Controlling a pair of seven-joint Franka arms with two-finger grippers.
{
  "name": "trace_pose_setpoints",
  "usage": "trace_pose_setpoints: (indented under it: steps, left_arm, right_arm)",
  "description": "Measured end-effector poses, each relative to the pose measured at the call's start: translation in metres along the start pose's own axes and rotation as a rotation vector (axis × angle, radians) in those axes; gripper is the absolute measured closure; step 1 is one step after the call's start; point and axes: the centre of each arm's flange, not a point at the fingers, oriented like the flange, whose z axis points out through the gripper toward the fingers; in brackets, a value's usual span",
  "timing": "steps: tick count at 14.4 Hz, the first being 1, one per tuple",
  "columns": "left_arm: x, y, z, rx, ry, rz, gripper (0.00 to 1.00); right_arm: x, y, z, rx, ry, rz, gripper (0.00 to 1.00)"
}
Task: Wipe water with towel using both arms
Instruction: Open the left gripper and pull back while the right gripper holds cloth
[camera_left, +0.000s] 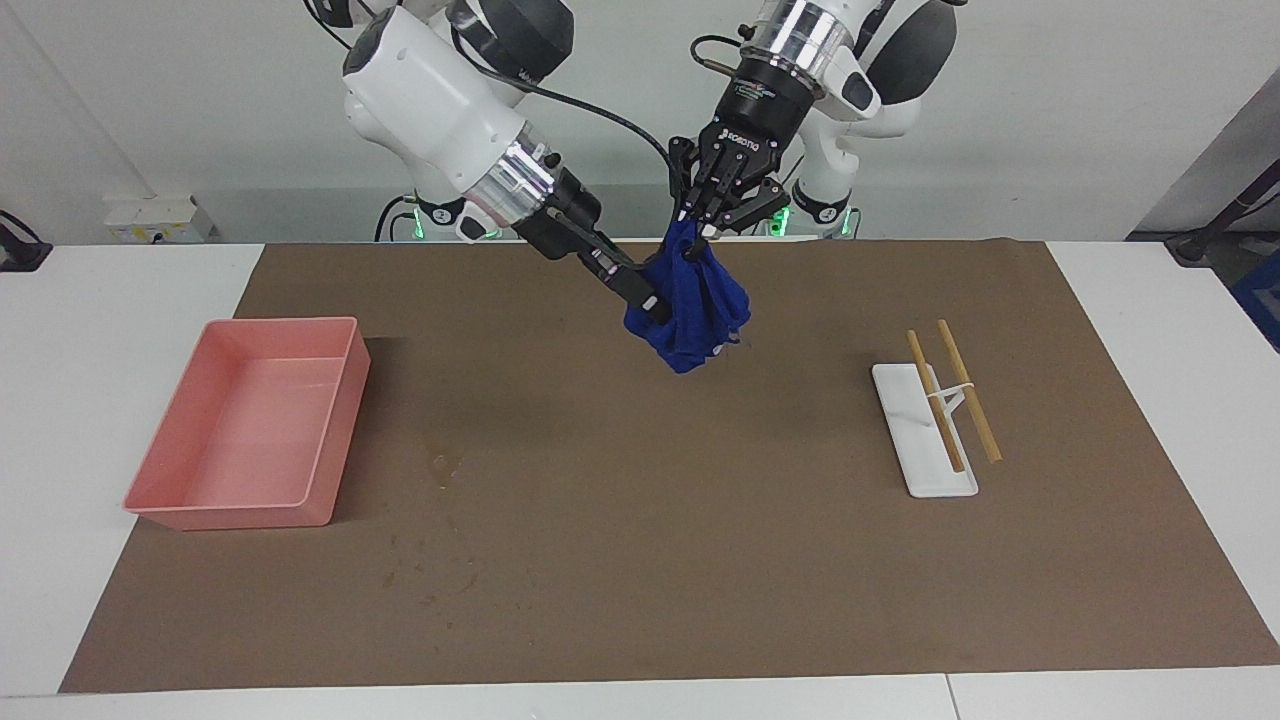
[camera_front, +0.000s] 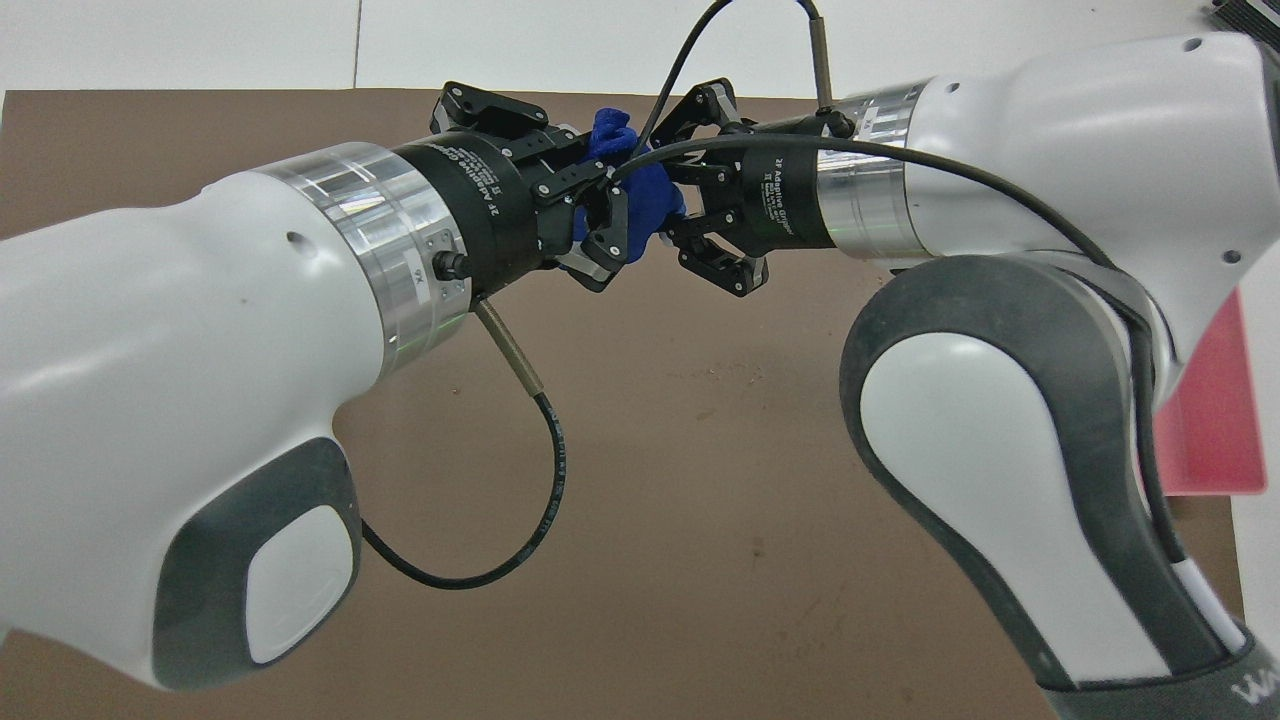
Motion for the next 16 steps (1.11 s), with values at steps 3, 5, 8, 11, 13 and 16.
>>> trace_pose_setpoints:
  steps: [3, 5, 8, 11, 13, 16]
  left_arm:
    - [0.000, 0.000, 0.000, 0.000, 0.000, 0.000, 0.88]
    - [0.000, 0.000, 0.000, 0.000, 0.000, 0.000, 0.88]
    - [0.003, -0.002, 0.005, 0.005, 0.010, 0.014, 0.88]
    - [0.006, -0.002, 0.008, 0.009, 0.024, 0.034, 0.60]
    - [0.012, -0.002, 0.012, 0.031, 0.075, 0.109, 0.39]
    - [0.029, -0.001, 0.017, 0.107, 0.197, 0.311, 0.05]
  right_arm:
    - [0.003, -0.002, -0.002, 0.020, 0.007, 0.003, 0.90]
    - [0.004, -0.002, -0.002, 0.021, 0.010, 0.003, 0.90]
    - [0.007, -0.002, -0.002, 0.008, 0.061, -0.034, 0.90]
    - [0.021, 0.000, -0.001, -0.012, 0.119, -0.076, 0.90]
    - [0.046, 0.003, -0.005, -0.022, 0.141, -0.123, 0.90]
    - [0.105, 0.011, -0.015, -0.026, 0.187, -0.219, 0.90]
